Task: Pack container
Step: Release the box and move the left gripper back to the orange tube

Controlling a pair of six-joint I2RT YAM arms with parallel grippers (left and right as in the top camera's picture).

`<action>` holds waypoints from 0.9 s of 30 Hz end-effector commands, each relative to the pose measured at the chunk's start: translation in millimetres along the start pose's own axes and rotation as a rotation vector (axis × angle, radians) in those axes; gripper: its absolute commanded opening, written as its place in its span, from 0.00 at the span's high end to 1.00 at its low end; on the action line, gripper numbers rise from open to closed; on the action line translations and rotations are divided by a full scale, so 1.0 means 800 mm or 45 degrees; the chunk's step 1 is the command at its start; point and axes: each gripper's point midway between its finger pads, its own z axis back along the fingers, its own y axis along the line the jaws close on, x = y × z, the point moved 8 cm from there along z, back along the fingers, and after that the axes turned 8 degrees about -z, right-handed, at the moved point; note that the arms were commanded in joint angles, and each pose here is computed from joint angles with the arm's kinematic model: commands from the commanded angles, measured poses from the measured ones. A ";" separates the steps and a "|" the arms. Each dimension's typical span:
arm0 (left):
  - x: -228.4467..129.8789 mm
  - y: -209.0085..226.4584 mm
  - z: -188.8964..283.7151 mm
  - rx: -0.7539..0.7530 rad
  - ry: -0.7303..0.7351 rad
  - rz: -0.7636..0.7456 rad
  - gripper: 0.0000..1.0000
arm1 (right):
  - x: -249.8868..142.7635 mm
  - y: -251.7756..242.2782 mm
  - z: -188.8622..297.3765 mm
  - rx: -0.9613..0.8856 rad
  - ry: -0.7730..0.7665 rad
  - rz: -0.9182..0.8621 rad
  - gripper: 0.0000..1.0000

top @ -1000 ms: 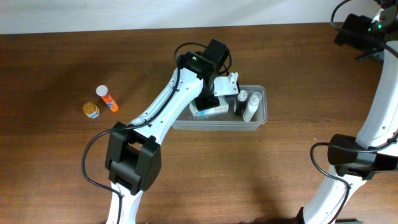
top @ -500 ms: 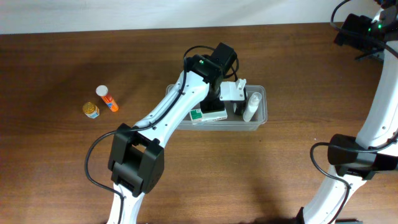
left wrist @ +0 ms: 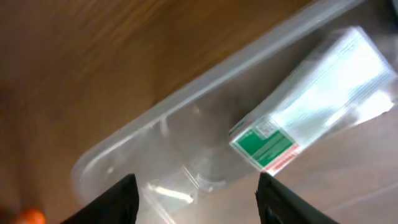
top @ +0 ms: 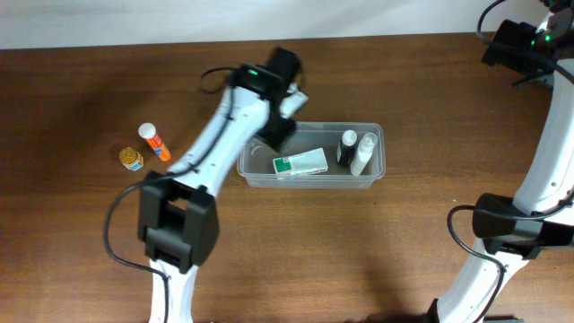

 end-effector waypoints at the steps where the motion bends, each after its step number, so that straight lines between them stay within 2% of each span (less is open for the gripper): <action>1: -0.001 0.021 0.032 -0.109 -0.085 0.238 0.39 | 0.000 -0.004 0.008 -0.006 -0.020 -0.012 0.02; 5: -0.004 0.034 0.079 -0.098 -0.188 0.268 0.37 | 0.001 -0.004 0.008 -0.006 -0.020 -0.012 0.02; 7: -0.006 0.037 0.111 -0.064 -0.263 0.288 0.31 | 0.000 -0.004 0.008 -0.006 -0.020 -0.011 0.01; 10: -0.019 0.053 0.134 0.025 -0.280 0.428 0.24 | 0.001 -0.004 0.008 -0.006 -0.020 -0.012 0.02; 12: -0.033 0.067 0.140 0.042 -0.265 0.484 0.21 | 0.000 -0.004 0.008 -0.006 -0.020 -0.012 0.02; 19: -0.100 0.145 0.136 0.070 -0.147 0.720 0.20 | 0.001 -0.004 0.008 -0.006 -0.020 -0.012 0.02; 25: -0.140 0.183 0.134 0.081 -0.094 0.853 0.20 | 0.001 -0.004 0.008 -0.006 -0.020 -0.012 0.02; 27: -0.151 0.193 0.131 0.064 -0.090 0.892 0.16 | 0.000 -0.004 0.008 -0.006 -0.020 -0.012 0.02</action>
